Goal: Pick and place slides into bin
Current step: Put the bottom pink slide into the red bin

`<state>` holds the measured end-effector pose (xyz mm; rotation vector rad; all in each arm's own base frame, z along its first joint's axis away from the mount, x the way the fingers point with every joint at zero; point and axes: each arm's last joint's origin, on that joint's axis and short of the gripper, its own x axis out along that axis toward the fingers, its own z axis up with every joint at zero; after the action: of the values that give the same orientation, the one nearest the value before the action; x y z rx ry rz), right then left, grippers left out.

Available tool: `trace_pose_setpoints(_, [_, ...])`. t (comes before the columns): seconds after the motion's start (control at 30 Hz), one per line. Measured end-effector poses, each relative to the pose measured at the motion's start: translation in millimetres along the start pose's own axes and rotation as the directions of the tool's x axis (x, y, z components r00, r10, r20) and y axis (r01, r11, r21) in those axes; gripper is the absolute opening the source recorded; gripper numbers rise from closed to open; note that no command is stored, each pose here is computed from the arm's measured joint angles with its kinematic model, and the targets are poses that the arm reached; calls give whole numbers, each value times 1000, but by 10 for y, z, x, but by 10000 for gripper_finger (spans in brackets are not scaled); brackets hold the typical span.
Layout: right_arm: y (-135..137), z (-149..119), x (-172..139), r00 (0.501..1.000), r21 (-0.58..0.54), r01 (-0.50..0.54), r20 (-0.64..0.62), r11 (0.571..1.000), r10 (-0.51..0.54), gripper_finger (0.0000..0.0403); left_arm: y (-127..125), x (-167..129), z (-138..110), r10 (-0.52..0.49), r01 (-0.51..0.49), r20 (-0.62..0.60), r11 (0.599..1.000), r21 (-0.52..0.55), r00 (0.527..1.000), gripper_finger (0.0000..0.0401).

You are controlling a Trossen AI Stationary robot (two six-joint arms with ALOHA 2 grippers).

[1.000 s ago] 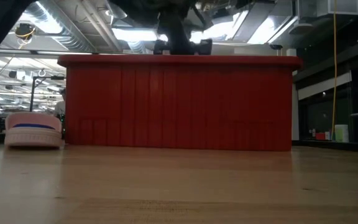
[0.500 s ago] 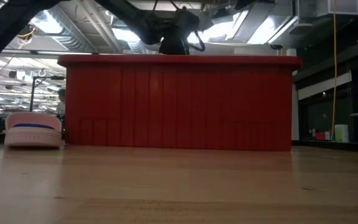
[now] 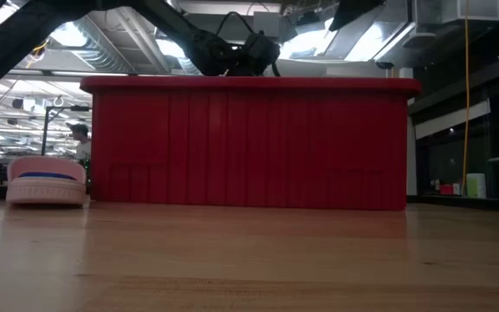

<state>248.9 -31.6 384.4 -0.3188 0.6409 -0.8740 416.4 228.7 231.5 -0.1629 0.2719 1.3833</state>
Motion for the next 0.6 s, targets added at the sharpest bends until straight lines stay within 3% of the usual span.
trace_pose_setpoints(0.33, [16,-1,14,1000,20,-6,9,1000,6,5,53,134,-219,52,-45,-85,996,72,995,4])
trace_pose_setpoints(0.6, [15,20,13,1000,25,-6,25,1000,5,5,28,172,-271,4,-3,-109,1000,8,994,4])
